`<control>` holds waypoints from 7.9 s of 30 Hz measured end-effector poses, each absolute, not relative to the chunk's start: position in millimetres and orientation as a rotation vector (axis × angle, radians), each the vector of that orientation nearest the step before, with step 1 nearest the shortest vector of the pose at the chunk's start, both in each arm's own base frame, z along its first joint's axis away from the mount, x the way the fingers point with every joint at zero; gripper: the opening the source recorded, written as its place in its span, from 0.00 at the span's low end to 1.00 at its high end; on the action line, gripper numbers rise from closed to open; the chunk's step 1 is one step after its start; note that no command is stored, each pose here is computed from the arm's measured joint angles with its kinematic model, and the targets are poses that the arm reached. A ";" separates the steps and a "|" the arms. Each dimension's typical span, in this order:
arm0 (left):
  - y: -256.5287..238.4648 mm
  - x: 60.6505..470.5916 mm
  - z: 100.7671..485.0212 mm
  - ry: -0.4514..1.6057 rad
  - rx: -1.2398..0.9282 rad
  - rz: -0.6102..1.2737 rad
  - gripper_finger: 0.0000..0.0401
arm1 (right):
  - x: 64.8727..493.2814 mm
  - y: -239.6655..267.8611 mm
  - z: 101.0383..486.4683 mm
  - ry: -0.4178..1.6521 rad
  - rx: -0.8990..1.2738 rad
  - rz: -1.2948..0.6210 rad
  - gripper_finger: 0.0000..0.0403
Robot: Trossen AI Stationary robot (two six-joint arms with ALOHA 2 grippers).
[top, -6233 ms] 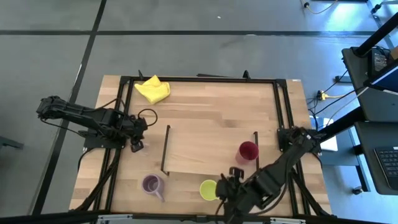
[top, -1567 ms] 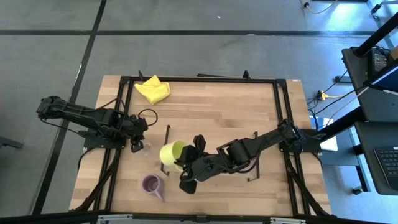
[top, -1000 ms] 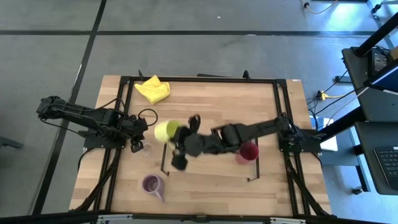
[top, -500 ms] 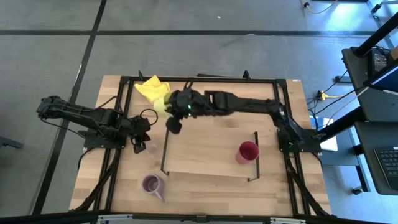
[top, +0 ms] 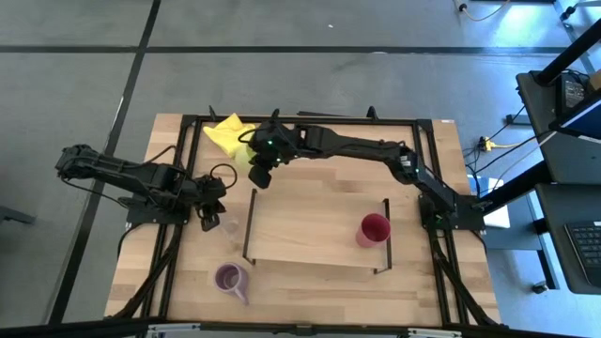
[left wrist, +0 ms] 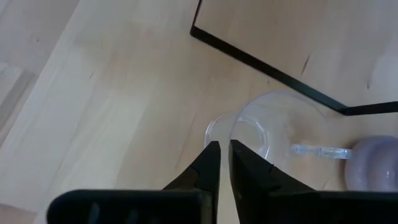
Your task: Stack small to large cups/mugs on shelf
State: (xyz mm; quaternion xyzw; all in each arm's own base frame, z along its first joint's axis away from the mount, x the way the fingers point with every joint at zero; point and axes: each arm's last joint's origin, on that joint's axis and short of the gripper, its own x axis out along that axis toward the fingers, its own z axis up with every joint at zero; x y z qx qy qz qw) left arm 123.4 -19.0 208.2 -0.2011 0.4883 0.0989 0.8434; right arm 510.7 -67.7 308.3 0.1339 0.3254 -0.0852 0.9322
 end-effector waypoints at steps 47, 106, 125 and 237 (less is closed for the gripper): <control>-108.4 121.4 282.2 0.918 -0.619 -0.236 0.07 | 518.3 -52.6 348.2 0.367 0.186 -0.042 0.42; -188.6 152.5 233.3 1.125 -0.735 0.245 0.05 | 431.6 35.8 429.0 0.487 0.012 -0.229 0.57; -117.2 204.7 408.1 0.858 -0.224 0.145 0.05 | 365.9 83.2 451.4 0.463 0.022 -0.680 0.37; -49.9 414.5 357.7 1.007 0.009 -0.125 0.23 | 258.7 113.5 485.0 0.204 0.208 -0.885 0.35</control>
